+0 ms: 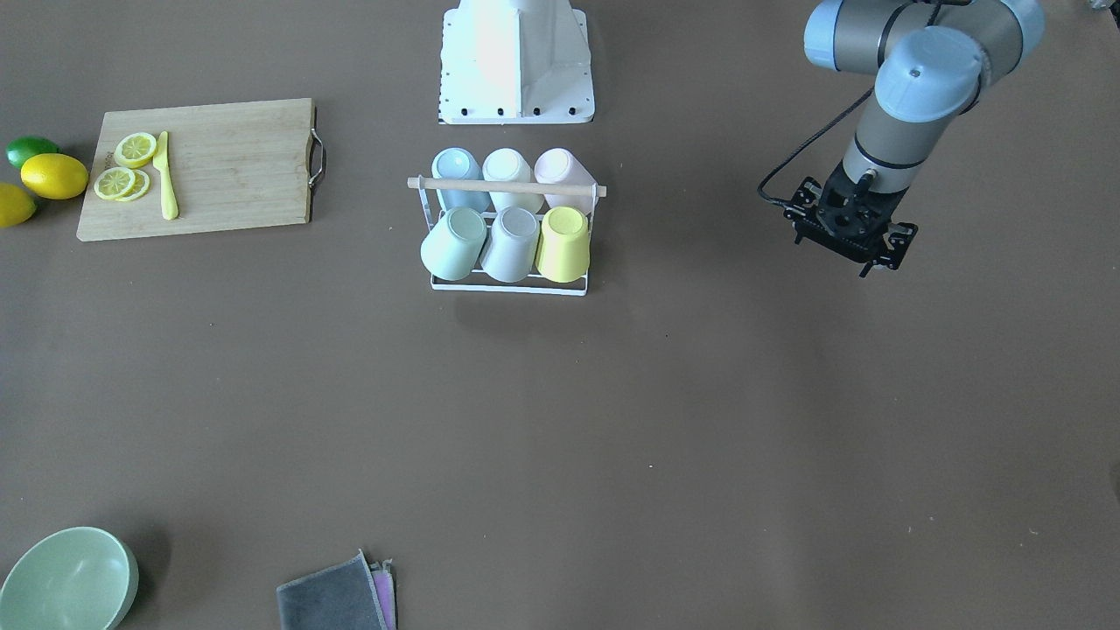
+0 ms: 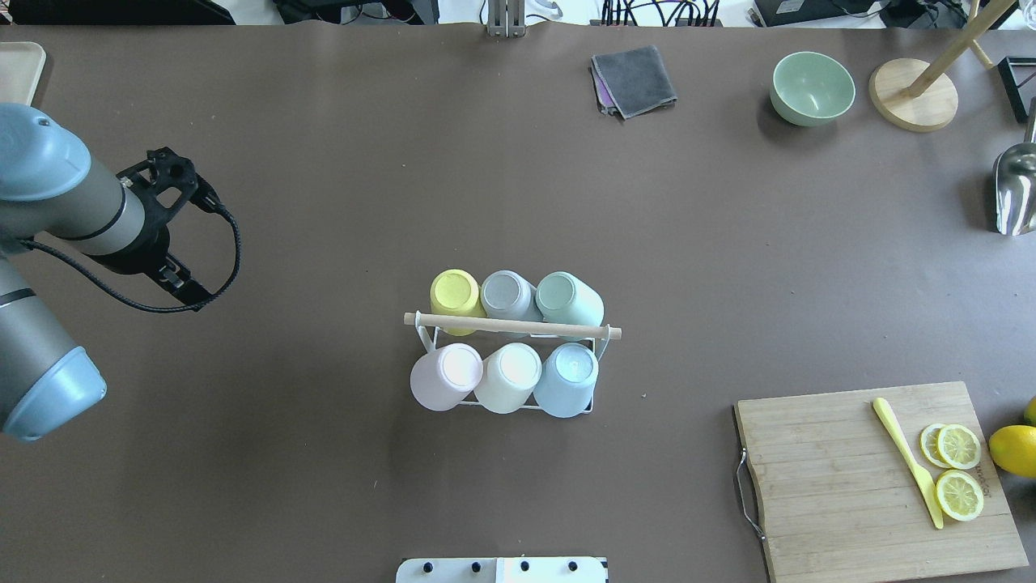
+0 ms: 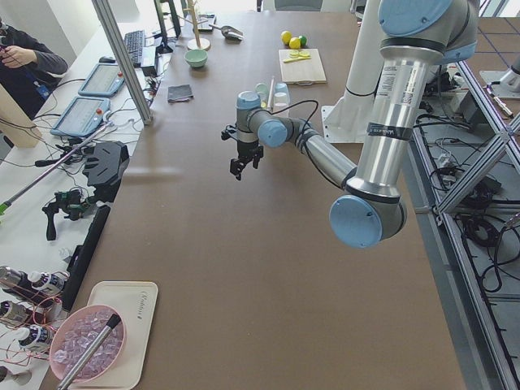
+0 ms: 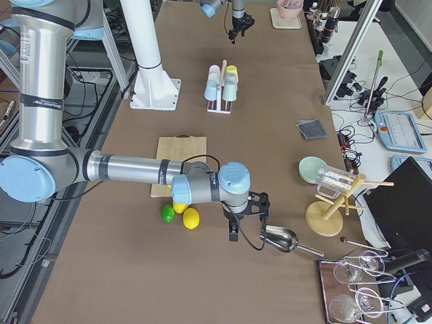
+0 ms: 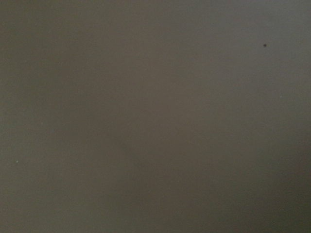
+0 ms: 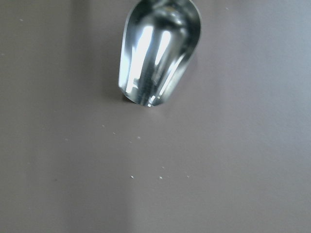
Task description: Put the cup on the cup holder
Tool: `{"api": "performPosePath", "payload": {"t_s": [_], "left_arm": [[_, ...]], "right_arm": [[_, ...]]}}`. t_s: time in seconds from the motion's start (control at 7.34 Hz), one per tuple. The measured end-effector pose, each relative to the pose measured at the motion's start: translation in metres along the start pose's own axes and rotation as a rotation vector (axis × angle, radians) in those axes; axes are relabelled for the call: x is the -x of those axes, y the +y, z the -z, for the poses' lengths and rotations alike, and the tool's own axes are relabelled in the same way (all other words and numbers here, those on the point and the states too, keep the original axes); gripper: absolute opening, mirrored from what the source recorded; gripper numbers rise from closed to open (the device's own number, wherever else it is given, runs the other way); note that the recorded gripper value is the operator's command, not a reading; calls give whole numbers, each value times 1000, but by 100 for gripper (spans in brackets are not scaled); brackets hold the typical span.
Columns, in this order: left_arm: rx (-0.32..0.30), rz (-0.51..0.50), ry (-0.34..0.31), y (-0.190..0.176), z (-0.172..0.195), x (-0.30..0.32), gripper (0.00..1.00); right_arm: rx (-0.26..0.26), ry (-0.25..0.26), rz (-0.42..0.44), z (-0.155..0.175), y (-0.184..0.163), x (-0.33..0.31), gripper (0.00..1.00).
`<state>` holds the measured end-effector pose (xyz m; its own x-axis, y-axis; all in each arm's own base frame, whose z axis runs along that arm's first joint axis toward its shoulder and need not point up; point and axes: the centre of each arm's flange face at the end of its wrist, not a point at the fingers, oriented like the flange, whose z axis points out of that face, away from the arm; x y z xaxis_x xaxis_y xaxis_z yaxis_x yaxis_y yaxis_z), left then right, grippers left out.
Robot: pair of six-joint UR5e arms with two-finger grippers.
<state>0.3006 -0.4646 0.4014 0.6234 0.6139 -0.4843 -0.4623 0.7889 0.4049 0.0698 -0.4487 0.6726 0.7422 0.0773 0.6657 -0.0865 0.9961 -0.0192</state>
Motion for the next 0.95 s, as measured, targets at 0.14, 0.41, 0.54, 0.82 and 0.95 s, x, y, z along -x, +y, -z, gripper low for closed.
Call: {"api": "performPosePath", "payload": {"t_s": [0.14, 0.41, 0.54, 0.82, 0.95], "left_arm": [[28, 54, 58, 8, 3, 19, 99], [53, 159, 131, 35, 29, 53, 99], [54, 219, 128, 60, 47, 73, 99], [31, 358, 86, 97, 72, 133, 99], [16, 426, 63, 106, 80, 167, 99]], "right_arm": [[46, 17, -54, 13, -2, -20, 100], [96, 22, -133, 29, -3, -37, 100], [104, 23, -147, 30, -3, -40, 100], [100, 22, -163, 32, 1, -46, 100], [91, 25, -170, 36, 3, -50, 100]]}}
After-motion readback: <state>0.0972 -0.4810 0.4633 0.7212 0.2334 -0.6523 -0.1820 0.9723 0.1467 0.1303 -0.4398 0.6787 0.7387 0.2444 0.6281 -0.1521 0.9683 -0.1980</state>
